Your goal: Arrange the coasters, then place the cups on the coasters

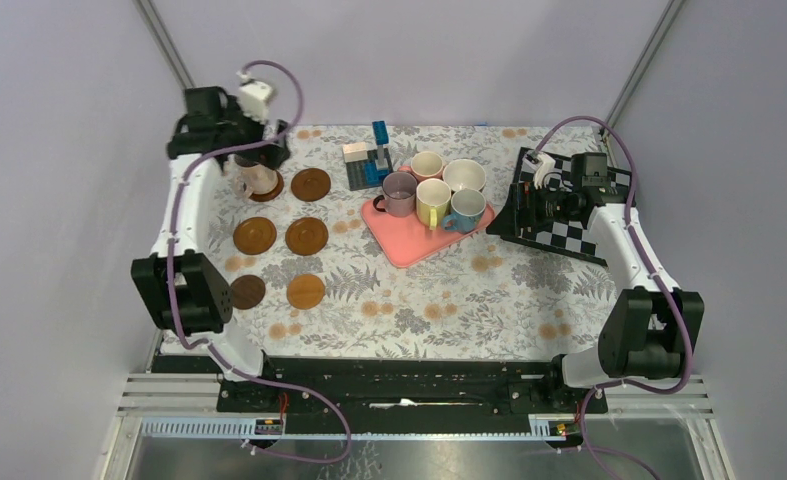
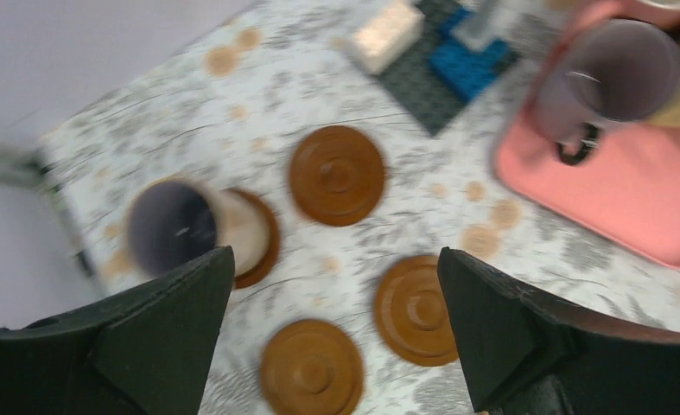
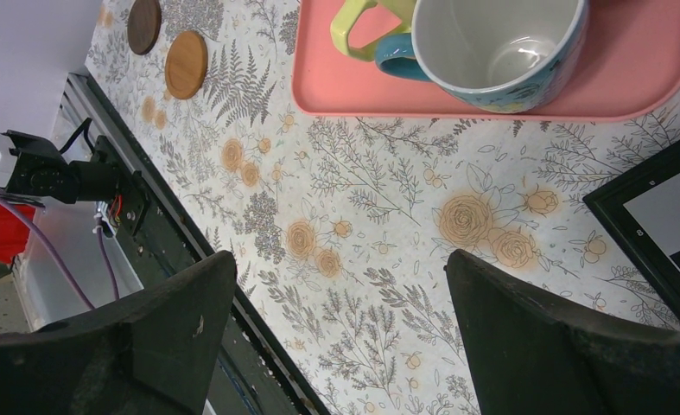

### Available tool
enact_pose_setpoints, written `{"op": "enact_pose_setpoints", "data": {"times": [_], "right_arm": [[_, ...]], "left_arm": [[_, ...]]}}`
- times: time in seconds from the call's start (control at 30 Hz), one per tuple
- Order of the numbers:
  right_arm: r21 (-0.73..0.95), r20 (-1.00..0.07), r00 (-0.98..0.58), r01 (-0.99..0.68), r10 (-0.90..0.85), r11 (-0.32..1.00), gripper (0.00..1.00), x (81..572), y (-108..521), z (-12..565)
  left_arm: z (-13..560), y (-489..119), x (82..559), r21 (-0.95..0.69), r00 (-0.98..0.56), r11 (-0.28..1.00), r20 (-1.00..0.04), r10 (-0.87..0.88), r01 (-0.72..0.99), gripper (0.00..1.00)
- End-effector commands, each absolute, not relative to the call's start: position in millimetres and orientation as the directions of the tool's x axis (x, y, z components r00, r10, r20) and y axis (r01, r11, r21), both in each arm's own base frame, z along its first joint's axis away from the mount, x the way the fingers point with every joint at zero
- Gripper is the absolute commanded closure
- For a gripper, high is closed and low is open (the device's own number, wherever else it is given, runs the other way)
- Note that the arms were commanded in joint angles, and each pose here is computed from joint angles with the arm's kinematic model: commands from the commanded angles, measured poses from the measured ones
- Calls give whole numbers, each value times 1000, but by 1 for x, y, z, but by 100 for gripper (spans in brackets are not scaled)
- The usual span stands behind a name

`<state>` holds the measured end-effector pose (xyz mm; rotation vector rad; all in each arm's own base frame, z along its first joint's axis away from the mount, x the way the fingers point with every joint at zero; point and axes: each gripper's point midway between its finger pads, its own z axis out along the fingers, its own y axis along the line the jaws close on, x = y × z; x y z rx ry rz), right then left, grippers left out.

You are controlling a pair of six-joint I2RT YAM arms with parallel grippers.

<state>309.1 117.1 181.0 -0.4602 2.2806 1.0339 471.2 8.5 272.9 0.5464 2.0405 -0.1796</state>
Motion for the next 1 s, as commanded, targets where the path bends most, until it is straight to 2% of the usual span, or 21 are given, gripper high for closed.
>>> {"op": "enact_pose_setpoints", "data": {"times": [0.0, 0.17, 0.33, 0.77, 0.97], "right_arm": [[513, -689, -720, -563, -81, 648, 2, 311, 115, 196], [490, -696, -713, -562, -89, 667, 2, 311, 111, 193], [483, -695, -713, -557, -92, 676, 2, 312, 110, 189], [476, -696, -712, -557, -96, 680, 2, 312, 109, 187], [467, -700, -707, -559, -99, 685, 2, 313, 108, 187]], "left_arm": [[256, -62, 447, 71, -406, 781, -823, 398, 621, 1], [222, -123, 446, 8, -411, 694, -801, 436, 720, 1], [184, -163, 456, -45, -451, 666, -769, 453, 745, 3], [124, -231, 468, -85, -477, 616, -717, 509, 784, 37], [111, -249, 472, -58, -457, 597, -704, 544, 800, 43]]}}
